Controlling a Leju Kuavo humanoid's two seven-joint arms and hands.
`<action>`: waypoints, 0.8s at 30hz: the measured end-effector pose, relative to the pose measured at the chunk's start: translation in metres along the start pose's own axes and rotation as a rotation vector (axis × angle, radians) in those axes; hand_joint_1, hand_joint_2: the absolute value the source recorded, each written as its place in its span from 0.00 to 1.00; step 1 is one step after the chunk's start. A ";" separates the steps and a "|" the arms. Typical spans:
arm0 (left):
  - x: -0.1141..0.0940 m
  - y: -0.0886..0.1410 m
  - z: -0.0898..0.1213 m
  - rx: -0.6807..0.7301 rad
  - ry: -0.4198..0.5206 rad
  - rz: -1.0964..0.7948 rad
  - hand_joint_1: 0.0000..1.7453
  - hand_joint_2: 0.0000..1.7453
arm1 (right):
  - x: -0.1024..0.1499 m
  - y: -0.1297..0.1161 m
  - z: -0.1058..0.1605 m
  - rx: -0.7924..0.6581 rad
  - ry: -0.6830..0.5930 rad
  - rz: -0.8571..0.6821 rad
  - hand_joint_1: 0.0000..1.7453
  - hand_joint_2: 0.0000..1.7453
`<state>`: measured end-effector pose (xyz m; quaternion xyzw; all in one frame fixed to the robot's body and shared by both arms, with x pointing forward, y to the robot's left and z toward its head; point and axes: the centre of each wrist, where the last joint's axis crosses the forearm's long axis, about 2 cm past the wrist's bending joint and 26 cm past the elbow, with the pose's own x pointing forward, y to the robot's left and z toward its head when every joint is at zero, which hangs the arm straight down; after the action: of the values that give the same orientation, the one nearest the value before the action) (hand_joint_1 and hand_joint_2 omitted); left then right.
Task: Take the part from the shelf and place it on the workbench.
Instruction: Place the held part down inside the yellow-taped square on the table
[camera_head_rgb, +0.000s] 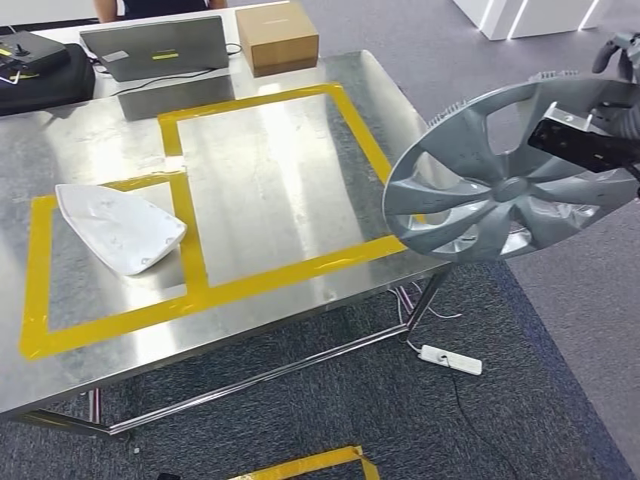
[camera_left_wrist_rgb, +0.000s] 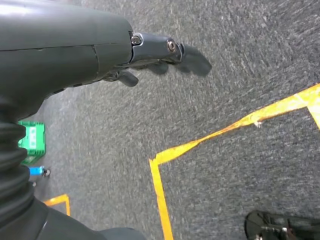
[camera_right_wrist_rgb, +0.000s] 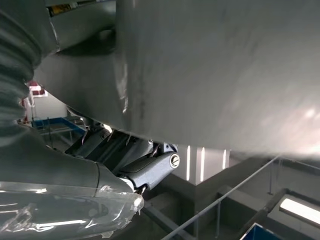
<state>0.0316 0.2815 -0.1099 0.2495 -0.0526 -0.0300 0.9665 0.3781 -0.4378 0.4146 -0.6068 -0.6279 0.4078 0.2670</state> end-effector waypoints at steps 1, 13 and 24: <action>-0.001 0.000 0.000 0.001 -0.007 -0.001 0.00 1.00 | 0.000 0.000 0.000 0.000 0.001 0.000 1.00 1.00; 0.000 0.001 0.000 0.001 0.008 0.017 0.00 1.00 | -0.003 -0.021 -0.015 -0.058 0.017 0.012 1.00 1.00; 0.000 0.003 -0.002 -0.011 0.048 0.025 0.00 1.00 | -0.008 -0.014 -0.016 -0.033 0.054 -0.013 1.00 1.00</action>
<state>0.0320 0.2852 -0.1101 0.2443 -0.0324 -0.0124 0.9691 0.3848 -0.4420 0.4367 -0.6179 -0.6308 0.3791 0.2767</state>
